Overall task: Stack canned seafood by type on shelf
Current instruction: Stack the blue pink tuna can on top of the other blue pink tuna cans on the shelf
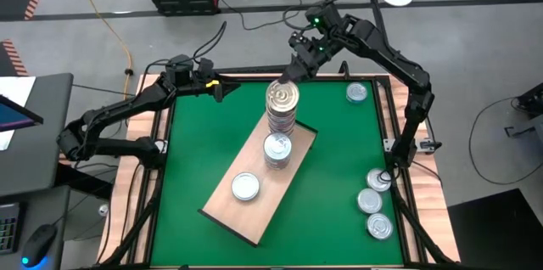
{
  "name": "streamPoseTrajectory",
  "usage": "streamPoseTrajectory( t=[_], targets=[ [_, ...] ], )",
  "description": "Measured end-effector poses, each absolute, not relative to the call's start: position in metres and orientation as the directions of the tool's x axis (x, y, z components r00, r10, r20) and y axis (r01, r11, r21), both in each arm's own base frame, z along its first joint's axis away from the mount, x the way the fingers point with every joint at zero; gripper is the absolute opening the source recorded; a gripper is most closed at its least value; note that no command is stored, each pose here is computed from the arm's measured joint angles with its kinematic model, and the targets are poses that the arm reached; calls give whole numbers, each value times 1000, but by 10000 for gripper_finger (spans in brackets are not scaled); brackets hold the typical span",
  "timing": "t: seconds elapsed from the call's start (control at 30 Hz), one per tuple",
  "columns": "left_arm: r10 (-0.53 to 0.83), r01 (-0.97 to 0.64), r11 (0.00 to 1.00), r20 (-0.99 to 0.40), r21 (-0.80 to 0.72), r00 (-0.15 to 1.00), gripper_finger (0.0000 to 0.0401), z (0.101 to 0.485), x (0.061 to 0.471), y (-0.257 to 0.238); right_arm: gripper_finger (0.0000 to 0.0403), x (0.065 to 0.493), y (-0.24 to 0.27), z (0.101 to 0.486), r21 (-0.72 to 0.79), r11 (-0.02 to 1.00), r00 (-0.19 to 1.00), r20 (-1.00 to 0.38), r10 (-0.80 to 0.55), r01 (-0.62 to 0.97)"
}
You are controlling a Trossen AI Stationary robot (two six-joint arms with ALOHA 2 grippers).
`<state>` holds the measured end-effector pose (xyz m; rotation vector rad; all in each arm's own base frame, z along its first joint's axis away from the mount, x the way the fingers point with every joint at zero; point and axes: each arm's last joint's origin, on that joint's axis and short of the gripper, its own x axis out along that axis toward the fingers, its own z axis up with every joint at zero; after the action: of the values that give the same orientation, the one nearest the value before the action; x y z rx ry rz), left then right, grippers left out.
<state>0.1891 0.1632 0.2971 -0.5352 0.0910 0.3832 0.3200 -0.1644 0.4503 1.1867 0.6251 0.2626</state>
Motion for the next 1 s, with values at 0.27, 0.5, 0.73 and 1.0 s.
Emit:
streamPoseTrajectory(
  t=[0.27, 0.5, 0.73, 1.0],
  targets=[
    [338, -385, 800, -184, -460, 923, 244, 297, 189, 163, 297, 322, -161, 450, 915, 382, 803, -323, 500, 130],
    [340, -386, 800, -184, -459, 922, 244, 297, 189, 163, 297, 320, -167, 449, 911, 369, 821, -348, 453, 183],
    [342, -385, 802, -178, -457, 923, 244, 298, 189, 164, 297, 323, -161, 453, 926, 335, 822, -324, 468, 174],
    [342, -386, 802, -178, -457, 923, 244, 298, 189, 164, 297, 320, -163, 448, 904, 357, 824, -381, 420, 236]
  ],
)
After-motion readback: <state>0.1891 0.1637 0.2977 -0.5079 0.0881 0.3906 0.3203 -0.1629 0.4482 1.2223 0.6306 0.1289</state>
